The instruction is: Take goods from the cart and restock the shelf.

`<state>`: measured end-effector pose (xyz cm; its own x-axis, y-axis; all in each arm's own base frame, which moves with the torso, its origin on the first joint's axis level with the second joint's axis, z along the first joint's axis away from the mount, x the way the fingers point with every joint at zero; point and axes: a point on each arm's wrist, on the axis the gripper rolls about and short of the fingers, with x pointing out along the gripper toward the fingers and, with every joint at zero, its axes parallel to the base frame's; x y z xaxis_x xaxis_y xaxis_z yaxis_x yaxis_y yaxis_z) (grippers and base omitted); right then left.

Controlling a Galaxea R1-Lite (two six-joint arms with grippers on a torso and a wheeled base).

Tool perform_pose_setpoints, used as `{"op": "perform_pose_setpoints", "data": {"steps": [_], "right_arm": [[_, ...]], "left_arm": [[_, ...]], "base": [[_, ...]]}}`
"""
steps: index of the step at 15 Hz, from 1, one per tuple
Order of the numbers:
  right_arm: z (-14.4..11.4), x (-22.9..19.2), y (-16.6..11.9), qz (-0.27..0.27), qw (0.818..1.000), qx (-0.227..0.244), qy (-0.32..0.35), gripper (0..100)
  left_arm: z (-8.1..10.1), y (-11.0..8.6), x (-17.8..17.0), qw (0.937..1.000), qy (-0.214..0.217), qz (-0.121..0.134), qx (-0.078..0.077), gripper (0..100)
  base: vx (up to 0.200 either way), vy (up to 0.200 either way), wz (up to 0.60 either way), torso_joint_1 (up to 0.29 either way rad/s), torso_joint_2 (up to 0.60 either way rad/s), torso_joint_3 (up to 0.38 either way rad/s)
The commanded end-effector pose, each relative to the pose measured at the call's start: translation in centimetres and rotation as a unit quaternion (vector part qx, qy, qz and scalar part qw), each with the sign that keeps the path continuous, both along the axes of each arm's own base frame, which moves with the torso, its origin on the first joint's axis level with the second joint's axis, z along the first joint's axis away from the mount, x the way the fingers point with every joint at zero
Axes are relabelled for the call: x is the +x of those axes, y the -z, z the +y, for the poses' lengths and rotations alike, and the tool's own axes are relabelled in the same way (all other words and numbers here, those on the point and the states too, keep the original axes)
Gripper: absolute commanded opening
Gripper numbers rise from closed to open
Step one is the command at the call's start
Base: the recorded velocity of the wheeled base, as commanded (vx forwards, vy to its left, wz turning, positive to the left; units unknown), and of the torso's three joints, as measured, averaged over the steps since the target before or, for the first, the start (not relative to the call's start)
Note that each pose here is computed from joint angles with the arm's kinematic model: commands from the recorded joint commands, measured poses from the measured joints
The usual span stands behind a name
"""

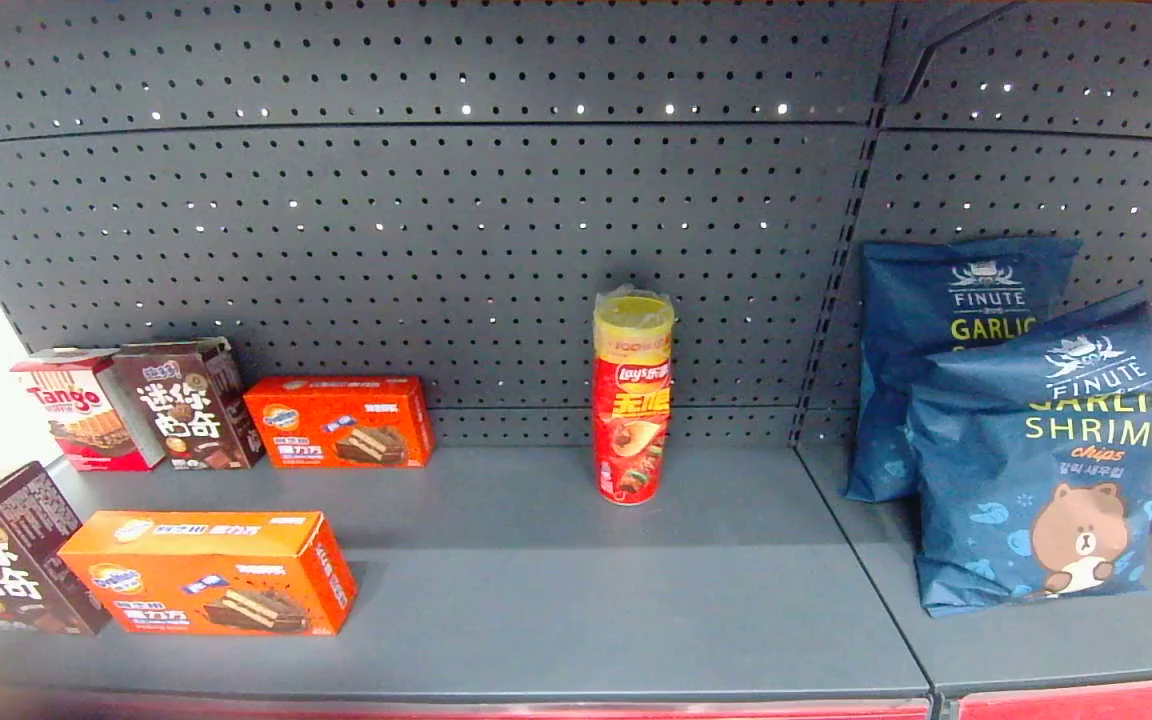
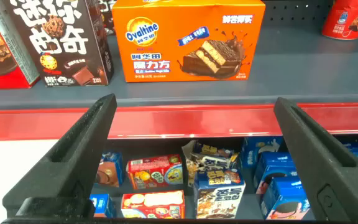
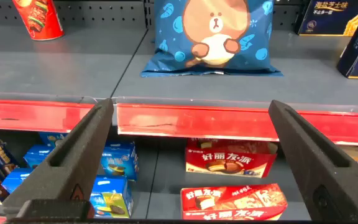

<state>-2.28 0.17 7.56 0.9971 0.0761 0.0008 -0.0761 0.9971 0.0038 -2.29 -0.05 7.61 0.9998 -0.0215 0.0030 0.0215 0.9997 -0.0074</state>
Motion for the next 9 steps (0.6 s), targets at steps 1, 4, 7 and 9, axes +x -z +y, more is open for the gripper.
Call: {"op": "perform_pose_setpoints", "data": {"steps": [1,4,7,9], "right_arm": [[0.00,0.00,0.00,0.000,1.000,-0.001,0.000,100],[0.00,0.00,0.00,0.000,1.000,-0.001,0.000,100],[0.00,0.00,0.00,0.000,1.000,-0.001,0.000,100],[0.00,0.00,0.00,0.000,1.000,-0.001,0.000,100]], "left_arm": [[0.00,0.00,0.00,1.0000,0.000,0.000,0.001,100],[0.00,0.00,0.00,1.0000,0.000,0.000,0.000,100],[0.00,0.00,0.00,1.0000,0.000,0.000,0.001,100],[0.00,0.00,0.00,1.0000,0.000,0.000,0.001,100]], "base": [[0.000,0.000,0.60,0.002,0.00,0.002],[0.000,0.000,0.60,0.001,0.00,0.004],[0.000,0.000,0.60,0.012,0.01,0.002],[0.000,0.000,0.60,0.002,0.01,0.002]]}}
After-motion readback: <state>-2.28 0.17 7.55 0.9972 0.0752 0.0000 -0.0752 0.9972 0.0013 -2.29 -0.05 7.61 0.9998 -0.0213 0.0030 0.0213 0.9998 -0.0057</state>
